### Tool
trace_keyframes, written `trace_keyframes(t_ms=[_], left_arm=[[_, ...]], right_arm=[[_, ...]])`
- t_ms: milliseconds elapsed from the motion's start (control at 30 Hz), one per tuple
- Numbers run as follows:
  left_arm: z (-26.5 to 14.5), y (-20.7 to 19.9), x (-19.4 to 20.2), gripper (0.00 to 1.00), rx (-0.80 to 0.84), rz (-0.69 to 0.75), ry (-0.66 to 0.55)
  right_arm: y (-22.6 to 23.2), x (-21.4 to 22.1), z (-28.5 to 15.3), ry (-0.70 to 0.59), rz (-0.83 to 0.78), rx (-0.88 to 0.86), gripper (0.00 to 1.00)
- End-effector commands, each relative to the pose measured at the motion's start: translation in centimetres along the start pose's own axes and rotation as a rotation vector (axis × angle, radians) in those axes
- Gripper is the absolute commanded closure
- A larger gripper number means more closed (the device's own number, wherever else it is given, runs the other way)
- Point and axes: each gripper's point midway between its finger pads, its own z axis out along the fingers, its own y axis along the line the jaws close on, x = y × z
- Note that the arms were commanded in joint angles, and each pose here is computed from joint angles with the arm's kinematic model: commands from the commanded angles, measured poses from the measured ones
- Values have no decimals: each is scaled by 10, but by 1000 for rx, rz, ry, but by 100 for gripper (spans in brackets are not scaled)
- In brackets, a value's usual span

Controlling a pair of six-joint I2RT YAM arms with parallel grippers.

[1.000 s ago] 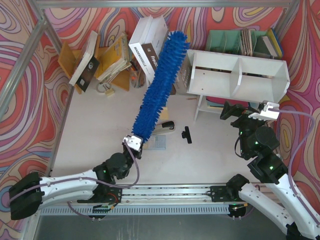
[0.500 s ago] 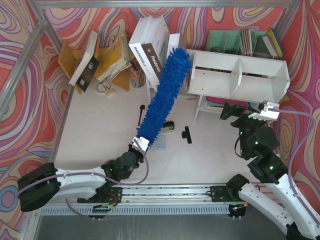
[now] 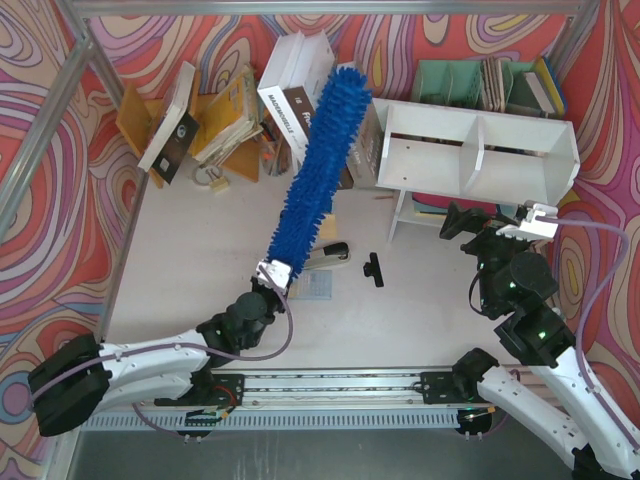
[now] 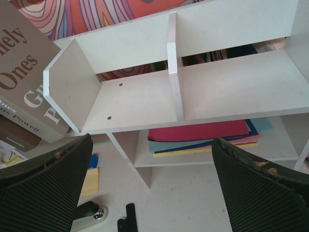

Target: Dust the bookshelf with a duster

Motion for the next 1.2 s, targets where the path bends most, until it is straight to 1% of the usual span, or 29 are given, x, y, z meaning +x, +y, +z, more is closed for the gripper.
trace_keyframes(t_ms=[0, 167, 367, 500, 633, 733, 1000, 1167], left_arm=[[5, -7, -27, 100, 39, 12, -30], [8, -12, -44, 100, 61, 22, -59], [-2, -7, -70, 100, 78, 0, -143], [-7, -6, -72, 100, 92, 27, -146], [-7, -5, -62, 100, 92, 43, -114], [-5, -9, -51, 100, 100, 24, -94], [1, -20, -3, 100, 113, -21, 8], [4, -24, 17, 100, 114, -28, 58]], right_arm=[[-5, 0, -1, -3, -4, 21, 1], [-5, 0, -1, -3, -6, 20, 1], [-5, 0, -1, -3, -6, 18, 1], [-4, -1, -1, -3, -5, 16, 1], [-5, 0, -1, -2, -4, 18, 1], [-5, 0, -1, -3, -3, 17, 1], [-5, 0, -1, -3, -6, 20, 1], [-5, -1, -2, -6, -2, 19, 1]])
